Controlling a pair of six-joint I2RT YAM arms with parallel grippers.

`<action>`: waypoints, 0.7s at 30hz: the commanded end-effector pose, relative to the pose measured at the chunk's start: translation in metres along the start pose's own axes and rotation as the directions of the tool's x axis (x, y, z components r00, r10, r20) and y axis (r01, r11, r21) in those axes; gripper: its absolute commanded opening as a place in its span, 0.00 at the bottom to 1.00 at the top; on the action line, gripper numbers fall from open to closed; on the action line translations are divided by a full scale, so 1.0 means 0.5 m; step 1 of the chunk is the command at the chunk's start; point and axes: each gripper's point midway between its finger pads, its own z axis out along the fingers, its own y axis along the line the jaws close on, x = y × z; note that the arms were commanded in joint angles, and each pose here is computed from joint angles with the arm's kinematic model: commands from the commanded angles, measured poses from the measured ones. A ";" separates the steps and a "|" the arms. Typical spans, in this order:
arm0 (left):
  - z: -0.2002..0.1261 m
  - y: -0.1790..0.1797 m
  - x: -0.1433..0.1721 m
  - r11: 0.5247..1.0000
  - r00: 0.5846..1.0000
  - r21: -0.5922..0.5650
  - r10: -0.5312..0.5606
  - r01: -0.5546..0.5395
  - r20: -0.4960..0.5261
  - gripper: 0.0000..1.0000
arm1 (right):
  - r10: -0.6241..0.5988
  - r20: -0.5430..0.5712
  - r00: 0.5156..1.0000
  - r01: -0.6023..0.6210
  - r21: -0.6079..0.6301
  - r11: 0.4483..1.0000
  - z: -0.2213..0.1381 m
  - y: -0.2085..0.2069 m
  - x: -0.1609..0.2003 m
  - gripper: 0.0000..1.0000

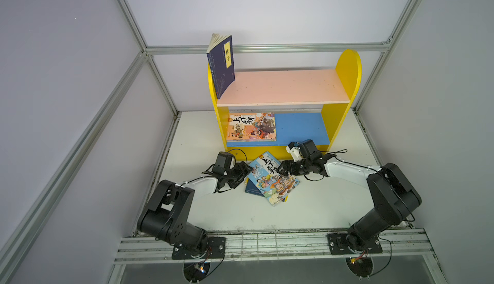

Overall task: Stacking books/files
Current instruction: Move the book among the books.

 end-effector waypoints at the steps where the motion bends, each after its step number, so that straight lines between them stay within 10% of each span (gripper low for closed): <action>1: 0.002 -0.007 -0.003 1.000 1.000 0.015 0.024 -0.024 0.001 0.80 | -0.027 0.004 1.000 0.027 -0.022 0.999 0.006 0.016 -0.007 0.88; 21: 0.006 0.017 0.002 1.000 1.000 -0.013 0.027 -0.027 0.005 0.79 | -0.052 -0.021 0.998 0.051 -0.050 0.997 0.029 0.060 0.008 0.87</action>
